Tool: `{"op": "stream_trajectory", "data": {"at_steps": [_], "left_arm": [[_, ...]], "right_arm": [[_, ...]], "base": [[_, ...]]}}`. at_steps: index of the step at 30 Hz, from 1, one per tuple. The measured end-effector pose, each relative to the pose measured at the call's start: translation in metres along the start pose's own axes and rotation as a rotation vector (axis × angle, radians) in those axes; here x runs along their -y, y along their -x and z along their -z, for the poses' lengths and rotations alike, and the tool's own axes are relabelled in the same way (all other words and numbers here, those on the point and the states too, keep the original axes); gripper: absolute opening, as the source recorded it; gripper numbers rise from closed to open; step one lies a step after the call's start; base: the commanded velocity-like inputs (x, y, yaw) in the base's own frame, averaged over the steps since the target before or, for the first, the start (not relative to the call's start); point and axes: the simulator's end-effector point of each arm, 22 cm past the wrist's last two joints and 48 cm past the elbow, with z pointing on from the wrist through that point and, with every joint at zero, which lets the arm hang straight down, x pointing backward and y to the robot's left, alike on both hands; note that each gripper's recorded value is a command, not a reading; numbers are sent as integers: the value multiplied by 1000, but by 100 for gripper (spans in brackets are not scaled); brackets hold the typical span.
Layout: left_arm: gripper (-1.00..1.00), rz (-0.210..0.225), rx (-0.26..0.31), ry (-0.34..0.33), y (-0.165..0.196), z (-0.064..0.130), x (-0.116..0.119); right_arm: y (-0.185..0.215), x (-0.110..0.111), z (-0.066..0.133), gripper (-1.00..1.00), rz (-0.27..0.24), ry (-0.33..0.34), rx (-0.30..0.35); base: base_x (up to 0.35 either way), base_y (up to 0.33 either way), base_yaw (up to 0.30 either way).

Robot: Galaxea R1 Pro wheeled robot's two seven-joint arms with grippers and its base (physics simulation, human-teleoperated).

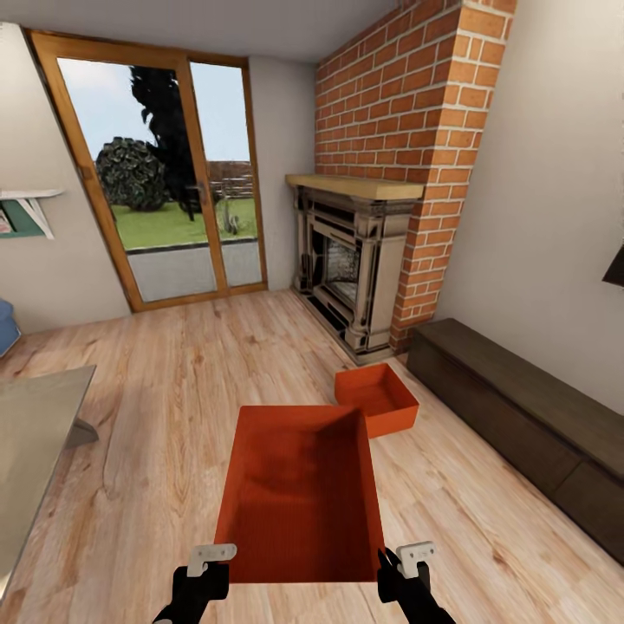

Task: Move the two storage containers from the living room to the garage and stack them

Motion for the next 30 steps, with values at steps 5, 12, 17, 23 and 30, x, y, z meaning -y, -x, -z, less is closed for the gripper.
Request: {"op": "stream_trajectory", "data": {"at_steps": [5,12,17,23,30], "left_arm": [[-100,-1,8,-1,6,5,0],[-100,-1,19,-2,15,13,1],[-100,-1,27,-2,21,18,2],[-100,-1,36,-2,28,24,2],[-100,-2,47,-4,35,31,3]], "right_arm": [[7,-1,5,-100,2,0,8],[16,-2,11,-100,4,0,19],[23,-3,16,-100,5,0,26],[30,-3,21,-100,7,-1,36],[38,-4,27,-100,9,-1,46]], "base": [[0,0,0],[0,0,0],[0,0,0],[0,0,0],[0,0,0]]}}
